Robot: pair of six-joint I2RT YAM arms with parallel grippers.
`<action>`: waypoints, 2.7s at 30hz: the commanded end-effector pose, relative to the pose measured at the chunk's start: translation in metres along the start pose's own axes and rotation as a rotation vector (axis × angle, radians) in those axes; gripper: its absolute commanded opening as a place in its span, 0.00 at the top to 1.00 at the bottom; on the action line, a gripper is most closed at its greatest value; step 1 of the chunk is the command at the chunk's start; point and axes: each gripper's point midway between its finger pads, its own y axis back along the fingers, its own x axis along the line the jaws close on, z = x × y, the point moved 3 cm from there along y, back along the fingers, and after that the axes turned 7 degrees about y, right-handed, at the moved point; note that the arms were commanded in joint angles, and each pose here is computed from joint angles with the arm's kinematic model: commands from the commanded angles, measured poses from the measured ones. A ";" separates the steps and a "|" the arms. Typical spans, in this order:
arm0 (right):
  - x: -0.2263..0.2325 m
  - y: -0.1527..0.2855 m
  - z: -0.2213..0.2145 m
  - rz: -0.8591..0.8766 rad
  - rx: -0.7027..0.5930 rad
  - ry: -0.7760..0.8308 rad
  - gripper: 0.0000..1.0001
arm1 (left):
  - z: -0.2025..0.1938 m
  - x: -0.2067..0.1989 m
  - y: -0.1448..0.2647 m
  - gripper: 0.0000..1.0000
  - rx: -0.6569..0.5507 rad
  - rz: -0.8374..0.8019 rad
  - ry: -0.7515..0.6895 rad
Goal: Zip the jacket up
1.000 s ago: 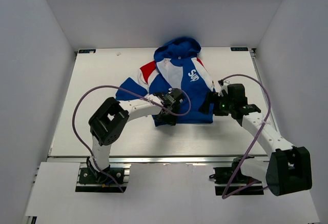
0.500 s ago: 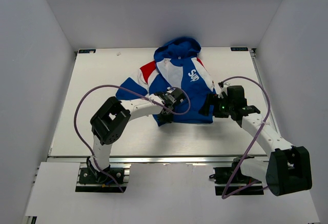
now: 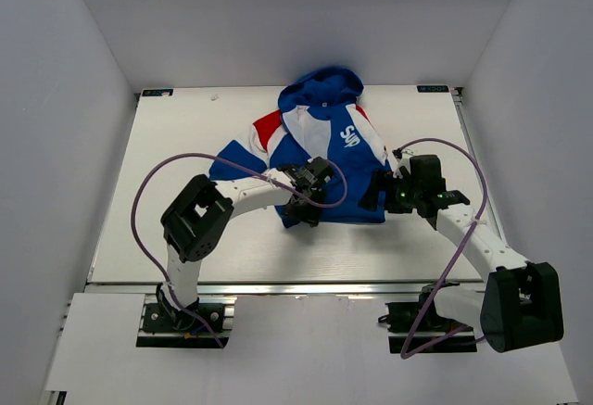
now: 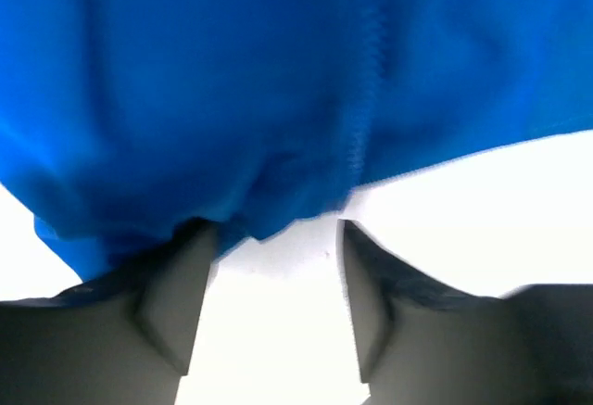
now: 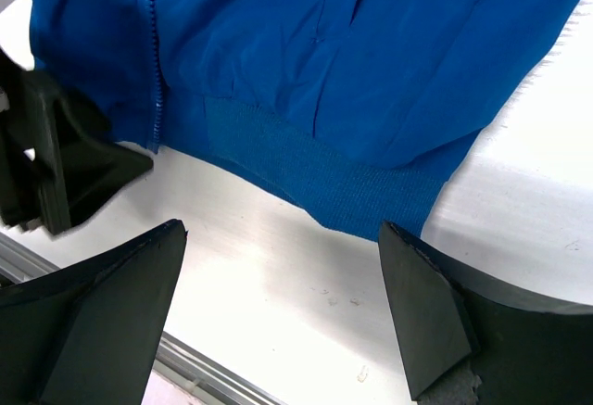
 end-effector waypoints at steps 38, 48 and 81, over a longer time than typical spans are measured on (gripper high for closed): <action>-0.002 -0.004 -0.003 0.007 0.026 0.028 0.11 | 0.013 0.000 -0.003 0.46 0.001 -0.001 -0.104; -0.002 -0.004 -0.002 0.007 0.027 0.028 0.11 | 0.005 0.006 -0.017 0.59 0.025 0.045 -0.080; -0.045 -0.040 -0.035 -0.203 0.141 -0.101 0.70 | 0.023 0.040 0.060 0.99 -0.086 -0.304 0.145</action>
